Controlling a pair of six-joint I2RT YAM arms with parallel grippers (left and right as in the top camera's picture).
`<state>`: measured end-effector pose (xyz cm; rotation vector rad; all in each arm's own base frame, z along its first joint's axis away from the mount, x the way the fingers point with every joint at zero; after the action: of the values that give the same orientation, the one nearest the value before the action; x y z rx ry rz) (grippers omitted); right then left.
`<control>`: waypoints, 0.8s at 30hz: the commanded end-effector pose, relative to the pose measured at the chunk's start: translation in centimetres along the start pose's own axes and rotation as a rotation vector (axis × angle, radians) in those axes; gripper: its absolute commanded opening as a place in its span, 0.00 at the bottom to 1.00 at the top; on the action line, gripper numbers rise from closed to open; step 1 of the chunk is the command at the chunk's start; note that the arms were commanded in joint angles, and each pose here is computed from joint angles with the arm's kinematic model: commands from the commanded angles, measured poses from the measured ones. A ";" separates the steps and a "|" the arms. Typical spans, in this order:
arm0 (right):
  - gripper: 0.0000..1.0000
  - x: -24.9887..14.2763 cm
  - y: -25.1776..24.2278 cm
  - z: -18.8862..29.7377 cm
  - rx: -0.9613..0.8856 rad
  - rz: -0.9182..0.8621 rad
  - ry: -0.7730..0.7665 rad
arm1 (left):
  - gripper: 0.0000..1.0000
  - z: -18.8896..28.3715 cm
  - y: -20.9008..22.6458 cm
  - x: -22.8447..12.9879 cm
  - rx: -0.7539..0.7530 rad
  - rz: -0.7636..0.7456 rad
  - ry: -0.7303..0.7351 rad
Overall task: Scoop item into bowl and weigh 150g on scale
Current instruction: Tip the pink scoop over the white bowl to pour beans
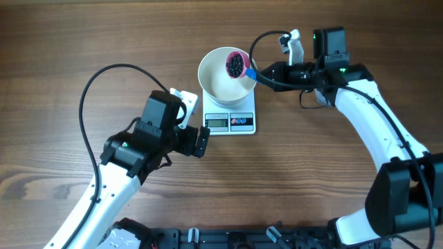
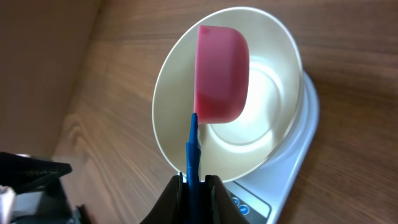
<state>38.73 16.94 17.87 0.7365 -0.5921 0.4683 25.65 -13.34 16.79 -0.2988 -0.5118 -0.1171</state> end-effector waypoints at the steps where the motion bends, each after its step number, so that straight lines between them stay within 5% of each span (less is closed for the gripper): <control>1: 0.04 1.5 1.1 1.9 -0.075 0.131 -0.052 | 1.00 -0.3 0.4 -0.3 0.015 -0.008 0.009; 24: 0.04 0.7 2.4 0.5 -0.234 0.324 0.029 | 1.00 -0.3 0.4 -0.3 0.015 -0.008 0.009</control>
<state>37.63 18.39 19.37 0.4810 -0.6944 0.6460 25.65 -13.34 16.79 -0.2987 -0.5119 -0.1175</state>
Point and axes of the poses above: each gripper's point midway between its finger pads, its own z axis back along the fingers, its own y axis along the line the jaws close on, x = y × z, the point moved 2 cm from there along z, back along the fingers, and after that the axes turned 14 degrees about z, right-handed, at the moved point
